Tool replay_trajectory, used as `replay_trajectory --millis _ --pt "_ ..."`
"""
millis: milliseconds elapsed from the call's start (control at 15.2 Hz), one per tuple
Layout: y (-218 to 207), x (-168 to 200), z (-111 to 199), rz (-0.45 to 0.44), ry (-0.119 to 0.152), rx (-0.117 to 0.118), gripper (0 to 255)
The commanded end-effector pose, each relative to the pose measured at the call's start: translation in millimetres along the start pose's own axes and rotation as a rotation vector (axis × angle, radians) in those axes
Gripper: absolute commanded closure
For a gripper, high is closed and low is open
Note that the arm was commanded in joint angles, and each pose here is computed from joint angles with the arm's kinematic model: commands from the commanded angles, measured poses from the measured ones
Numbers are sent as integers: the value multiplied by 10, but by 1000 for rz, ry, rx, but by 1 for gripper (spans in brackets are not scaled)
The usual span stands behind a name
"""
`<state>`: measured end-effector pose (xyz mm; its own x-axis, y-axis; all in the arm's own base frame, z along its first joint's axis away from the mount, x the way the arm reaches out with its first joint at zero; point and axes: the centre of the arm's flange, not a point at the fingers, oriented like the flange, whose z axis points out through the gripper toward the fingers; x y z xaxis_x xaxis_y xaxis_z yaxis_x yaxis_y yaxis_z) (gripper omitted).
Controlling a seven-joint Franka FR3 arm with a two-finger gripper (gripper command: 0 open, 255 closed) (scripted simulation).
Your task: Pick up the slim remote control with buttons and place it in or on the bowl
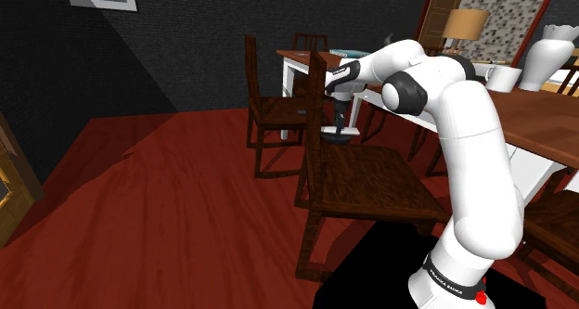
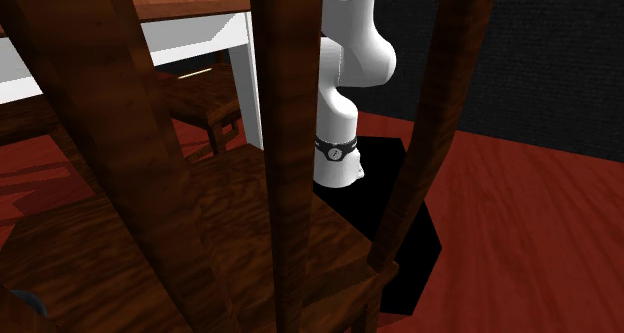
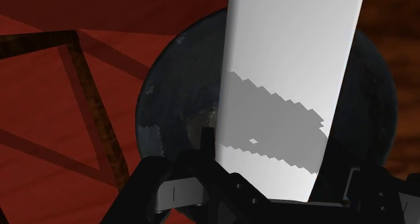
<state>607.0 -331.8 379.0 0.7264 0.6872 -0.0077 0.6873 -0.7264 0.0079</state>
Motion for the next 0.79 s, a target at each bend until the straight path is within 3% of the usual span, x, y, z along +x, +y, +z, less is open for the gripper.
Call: replay_trajectory --millis 0,198,264,594,726 --pt "0 -1 5 0 0 0 255" --pt "0 -1 5 0 0 0 255" --pt "0 -1 5 0 0 0 0" --pt "0 -1 6 0 0 0 0" --pt "0 -1 -259 0 0 0 0"
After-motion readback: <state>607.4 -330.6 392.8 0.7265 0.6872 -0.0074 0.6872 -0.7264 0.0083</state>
